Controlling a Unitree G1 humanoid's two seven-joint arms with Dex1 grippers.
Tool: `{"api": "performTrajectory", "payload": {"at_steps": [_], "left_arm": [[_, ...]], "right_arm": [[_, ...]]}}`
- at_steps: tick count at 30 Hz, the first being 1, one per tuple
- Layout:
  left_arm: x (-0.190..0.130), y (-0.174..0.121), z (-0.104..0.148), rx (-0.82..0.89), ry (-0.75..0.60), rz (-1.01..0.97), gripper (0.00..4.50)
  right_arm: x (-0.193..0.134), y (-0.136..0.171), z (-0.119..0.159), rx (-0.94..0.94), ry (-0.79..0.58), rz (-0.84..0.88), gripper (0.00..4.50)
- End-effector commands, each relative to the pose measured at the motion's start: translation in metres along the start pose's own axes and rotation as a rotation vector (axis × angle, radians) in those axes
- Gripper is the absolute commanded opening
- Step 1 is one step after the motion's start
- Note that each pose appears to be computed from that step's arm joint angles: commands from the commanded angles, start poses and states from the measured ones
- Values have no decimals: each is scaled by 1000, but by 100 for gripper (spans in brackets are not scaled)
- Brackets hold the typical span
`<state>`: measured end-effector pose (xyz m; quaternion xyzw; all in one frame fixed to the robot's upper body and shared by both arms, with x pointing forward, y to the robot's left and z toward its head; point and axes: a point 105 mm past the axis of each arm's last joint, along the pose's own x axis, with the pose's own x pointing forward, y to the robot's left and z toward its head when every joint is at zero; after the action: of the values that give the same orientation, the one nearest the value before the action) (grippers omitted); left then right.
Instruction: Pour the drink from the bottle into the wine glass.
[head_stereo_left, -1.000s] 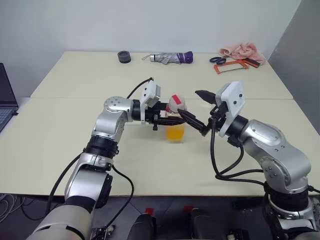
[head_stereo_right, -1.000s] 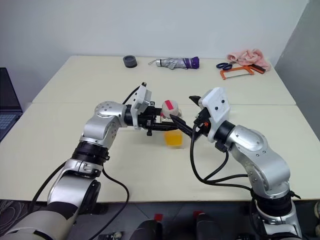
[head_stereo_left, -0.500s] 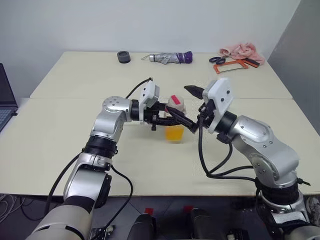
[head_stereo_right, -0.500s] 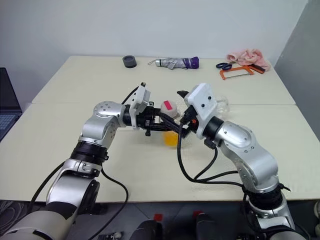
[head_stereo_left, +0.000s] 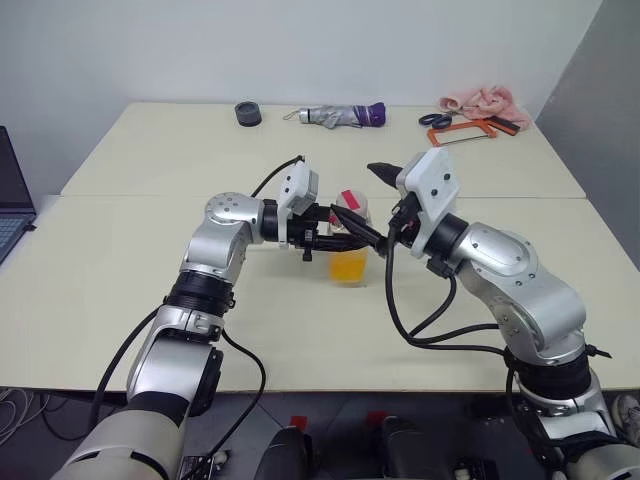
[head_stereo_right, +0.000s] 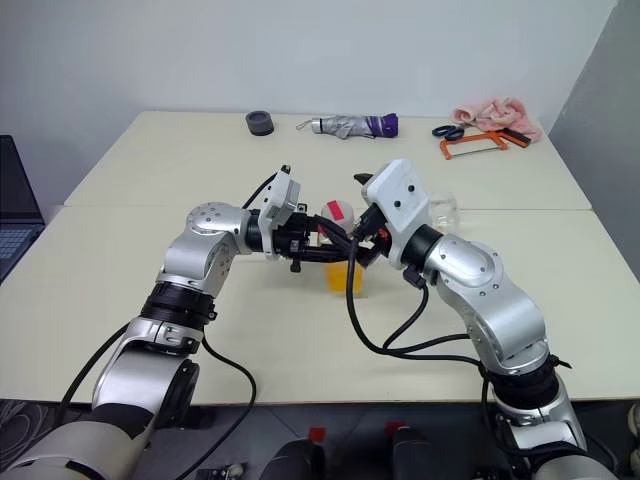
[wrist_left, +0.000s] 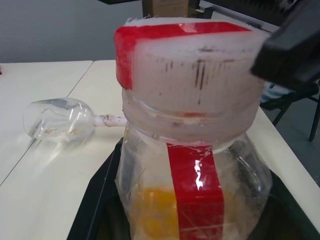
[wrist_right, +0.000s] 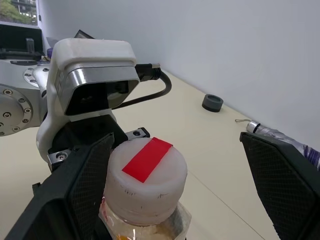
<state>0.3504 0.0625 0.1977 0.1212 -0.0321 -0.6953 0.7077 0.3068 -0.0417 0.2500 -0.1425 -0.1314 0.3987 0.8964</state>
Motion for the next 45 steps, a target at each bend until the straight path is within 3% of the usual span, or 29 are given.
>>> {"api": "performTrajectory", "payload": {"at_steps": [1,45], "left_arm": [[-6,2,14,48,-22,4,182],[-10,3,13,46,-11,12,182]], "right_arm": [[-11,-17,6,-18,-8,-68,429],[-23,-8,4,48,5,24,429]]}}
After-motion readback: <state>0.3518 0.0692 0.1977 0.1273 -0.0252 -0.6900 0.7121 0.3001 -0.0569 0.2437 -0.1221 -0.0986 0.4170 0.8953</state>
